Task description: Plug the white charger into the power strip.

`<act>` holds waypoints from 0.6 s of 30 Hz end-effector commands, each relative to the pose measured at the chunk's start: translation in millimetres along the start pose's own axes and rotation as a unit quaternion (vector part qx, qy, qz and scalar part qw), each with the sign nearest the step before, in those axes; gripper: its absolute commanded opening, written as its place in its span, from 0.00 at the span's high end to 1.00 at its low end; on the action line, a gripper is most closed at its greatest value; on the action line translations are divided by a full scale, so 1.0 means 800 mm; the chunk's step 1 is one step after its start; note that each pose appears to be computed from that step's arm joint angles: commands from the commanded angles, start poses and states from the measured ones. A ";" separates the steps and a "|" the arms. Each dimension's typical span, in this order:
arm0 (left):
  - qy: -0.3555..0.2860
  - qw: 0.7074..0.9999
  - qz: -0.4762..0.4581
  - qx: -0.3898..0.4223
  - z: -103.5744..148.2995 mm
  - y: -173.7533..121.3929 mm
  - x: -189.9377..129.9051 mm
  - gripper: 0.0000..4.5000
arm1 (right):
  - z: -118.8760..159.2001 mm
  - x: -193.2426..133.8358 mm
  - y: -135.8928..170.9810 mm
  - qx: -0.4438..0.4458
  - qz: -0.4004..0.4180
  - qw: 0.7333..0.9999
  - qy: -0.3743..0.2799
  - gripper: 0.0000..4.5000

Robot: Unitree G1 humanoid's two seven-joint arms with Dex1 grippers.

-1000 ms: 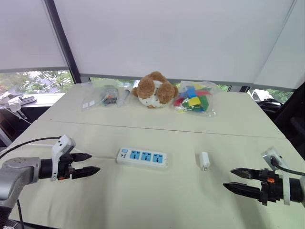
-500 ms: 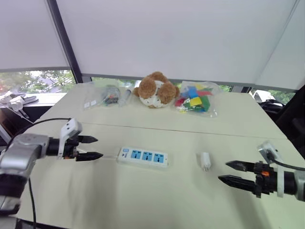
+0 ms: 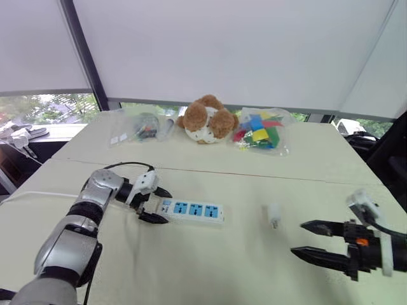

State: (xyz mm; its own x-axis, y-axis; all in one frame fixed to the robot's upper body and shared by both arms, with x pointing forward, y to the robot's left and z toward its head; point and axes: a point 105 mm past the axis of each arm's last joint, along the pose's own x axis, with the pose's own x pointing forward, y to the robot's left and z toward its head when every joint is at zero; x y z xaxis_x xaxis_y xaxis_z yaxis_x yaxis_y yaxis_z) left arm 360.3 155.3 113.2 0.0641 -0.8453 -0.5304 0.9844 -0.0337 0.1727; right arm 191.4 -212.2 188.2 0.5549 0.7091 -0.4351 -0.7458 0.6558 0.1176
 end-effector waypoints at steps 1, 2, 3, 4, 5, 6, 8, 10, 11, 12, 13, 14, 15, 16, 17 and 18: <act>0.003 1.000 0.015 0.011 -0.002 0.004 0.006 0.01 | 0.010 -0.011 0.009 -0.017 -0.008 1.000 -0.001 0.00; 0.004 1.000 0.019 0.011 -0.003 0.005 0.007 0.01 | 0.009 -0.013 0.011 -0.014 -0.008 1.000 -0.001 0.00; 0.001 1.000 0.024 0.008 -0.003 0.006 0.008 0.01 | 0.008 -0.014 0.012 -0.012 -0.008 1.000 0.000 0.00; 0.000 1.000 0.027 0.007 -0.003 0.007 0.008 0.01 | 0.008 -0.014 0.012 -0.010 -0.008 1.000 0.001 0.00; -0.002 1.000 0.030 0.005 -0.003 0.007 0.008 0.01 | 0.007 -0.016 0.012 -0.008 -0.010 1.000 0.003 0.00; -0.004 0.999 0.035 0.002 -0.004 0.008 0.006 0.01 | 0.005 -0.017 0.011 -0.006 -0.014 1.000 0.004 0.00; -0.007 0.999 0.040 -0.003 -0.005 0.009 0.003 0.01 | 0.004 -0.019 0.009 -0.004 -0.019 1.000 0.005 0.00; -0.008 0.999 0.039 -0.008 -0.009 0.006 0.001 0.01 | 0.004 -0.019 0.007 0.002 -0.019 1.000 -0.001 0.00; -0.008 0.999 0.039 -0.009 -0.010 0.005 0.001 0.01 | 0.005 -0.018 0.006 0.006 -0.019 1.000 -0.006 0.00; -0.008 0.999 0.038 -0.008 -0.011 0.004 0.002 0.01 | 0.004 -0.018 0.004 0.007 -0.020 1.000 -0.006 0.00; -0.005 0.999 0.040 0.001 -0.012 0.003 0.004 0.06 | 0.004 -0.017 0.002 0.006 -0.022 1.000 -0.006 0.00; -0.004 0.999 0.037 0.005 -0.012 0.002 0.005 0.14 | 0.005 -0.016 0.001 0.005 -0.023 1.000 -0.006 0.00; -0.006 0.999 0.037 0.004 -0.011 0.003 0.006 0.19 | 0.006 -0.016 -0.001 0.004 -0.026 1.000 -0.008 0.00; -0.003 0.999 0.037 0.010 -0.011 0.003 0.007 0.30 | 0.008 -0.016 -0.006 0.006 -0.037 0.999 -0.012 0.00; -0.002 0.999 0.037 0.012 -0.011 0.003 0.008 0.32 | 0.010 -0.016 -0.011 0.008 -0.049 0.999 -0.015 0.00; 0.000 0.999 0.038 0.013 -0.010 0.004 0.009 0.32 | 0.010 -0.016 -0.019 0.014 -0.069 0.997 -0.014 0.00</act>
State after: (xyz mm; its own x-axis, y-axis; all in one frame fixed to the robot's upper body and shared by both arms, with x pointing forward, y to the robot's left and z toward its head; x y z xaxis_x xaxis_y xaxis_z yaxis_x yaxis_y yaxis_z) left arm 363.7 154.9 99.4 0.1301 -0.8492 -0.5117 0.9797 0.0307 0.1982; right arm 193.3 -224.2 194.5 0.6285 0.6539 -0.4212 -0.6777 0.7262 0.1161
